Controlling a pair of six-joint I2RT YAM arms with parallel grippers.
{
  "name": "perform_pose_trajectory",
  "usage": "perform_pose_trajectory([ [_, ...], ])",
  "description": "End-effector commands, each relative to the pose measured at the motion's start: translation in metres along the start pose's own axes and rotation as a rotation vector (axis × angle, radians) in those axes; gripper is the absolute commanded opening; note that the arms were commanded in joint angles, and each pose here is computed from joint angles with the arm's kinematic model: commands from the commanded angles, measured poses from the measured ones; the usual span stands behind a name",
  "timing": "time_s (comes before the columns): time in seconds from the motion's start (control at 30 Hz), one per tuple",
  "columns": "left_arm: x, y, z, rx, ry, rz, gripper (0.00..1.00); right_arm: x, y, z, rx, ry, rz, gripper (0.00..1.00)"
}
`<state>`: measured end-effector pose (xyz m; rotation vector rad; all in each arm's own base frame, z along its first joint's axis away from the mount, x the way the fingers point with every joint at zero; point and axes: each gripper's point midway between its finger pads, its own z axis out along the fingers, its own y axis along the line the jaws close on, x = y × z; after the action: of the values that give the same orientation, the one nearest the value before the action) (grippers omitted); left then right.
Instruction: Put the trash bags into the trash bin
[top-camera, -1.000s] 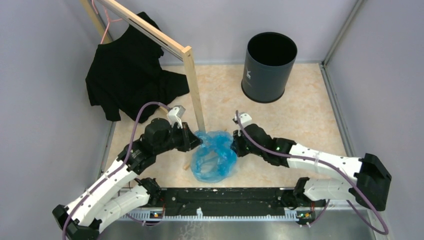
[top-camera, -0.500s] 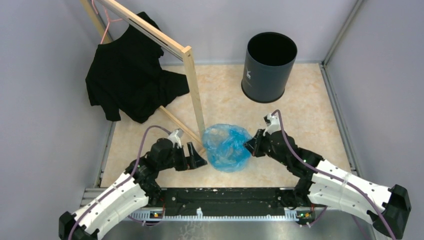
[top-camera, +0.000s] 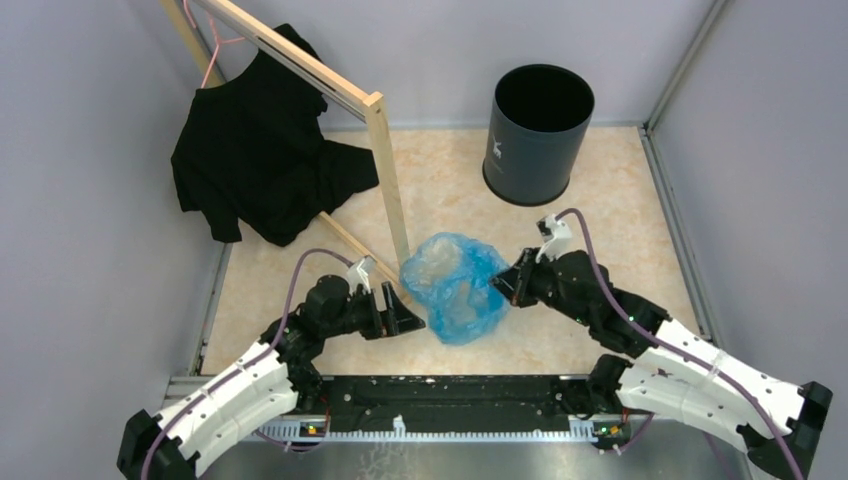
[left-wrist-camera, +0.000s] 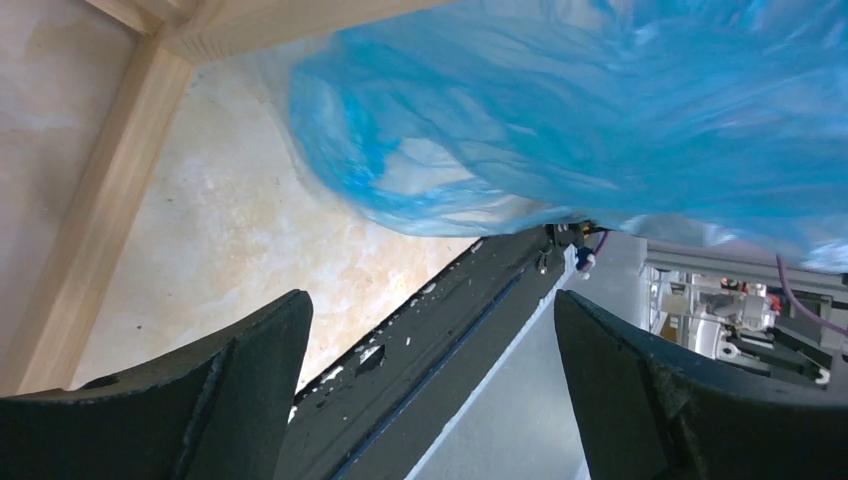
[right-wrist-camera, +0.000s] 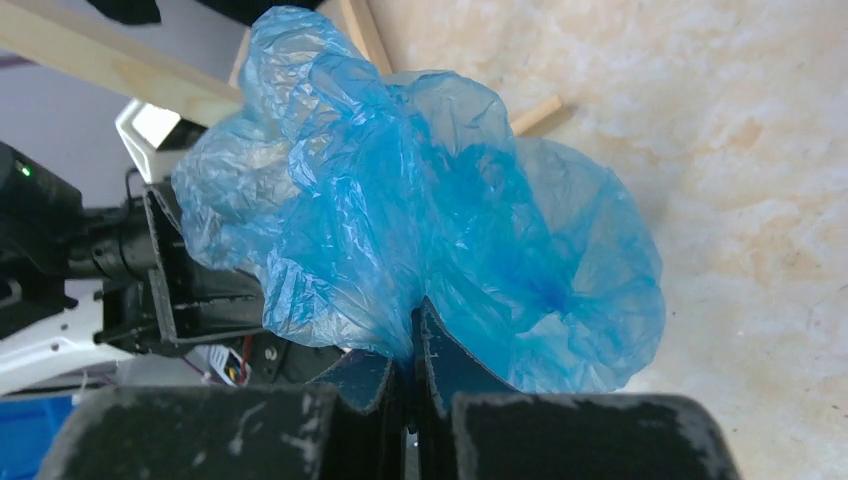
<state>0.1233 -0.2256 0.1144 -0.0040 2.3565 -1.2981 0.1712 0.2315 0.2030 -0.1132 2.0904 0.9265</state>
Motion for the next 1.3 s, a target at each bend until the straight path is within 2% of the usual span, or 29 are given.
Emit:
perform_pose_trajectory([
  [0.0, -0.027, -0.021, -0.011, 0.02, -0.113, 0.049, 0.98, -0.041, -0.012, -0.019, 0.135, -0.124, 0.007, 0.0],
  [0.17, -0.05, -0.027, -0.039, -0.07, -0.225, 0.081, 0.98, -0.066, -0.027, -0.018, 0.252, -0.18, -0.055, 0.0],
  [0.37, -0.087, -0.019, -0.078, -0.292, -0.369, 0.166, 0.99, -0.1, -0.02, 0.013, 0.145, -0.124, -0.008, 0.0],
  [0.47, -0.1, -0.018, -0.079, -0.385, -0.357, 0.184, 0.98, -0.116, -0.015, 0.022, 0.125, -0.124, -0.025, 0.0],
  [0.57, -0.107, -0.023, -0.07, -0.389, -0.341, 0.21, 0.98, -0.123, -0.01, 0.026, 0.105, -0.114, -0.054, 0.0],
  [0.7, -0.095, -0.039, -0.058, -0.224, -0.317, 0.247, 0.98, -0.121, -0.02, 0.021, 0.15, -0.079, -0.081, 0.0],
  [0.87, -0.085, -0.093, -0.06, 0.092, -0.314, 0.375, 0.98, -0.091, 0.024, 0.009, -0.139, 0.053, -0.17, 0.0],
  [1.0, -0.087, -0.129, -0.065, 0.256, -0.34, 0.442, 0.98, -0.086, 0.047, -0.01, -0.272, 0.065, -0.226, 0.0],
  [1.1, -0.084, -0.141, -0.059, 0.32, -0.297, 0.467, 0.98, -0.082, 0.062, -0.026, -0.369, 0.058, -0.278, 0.0],
  [1.27, -0.083, -0.148, -0.058, 0.328, -0.258, 0.528, 0.98, -0.064, 0.08, -0.05, -0.507, 0.105, -0.302, 0.0],
])
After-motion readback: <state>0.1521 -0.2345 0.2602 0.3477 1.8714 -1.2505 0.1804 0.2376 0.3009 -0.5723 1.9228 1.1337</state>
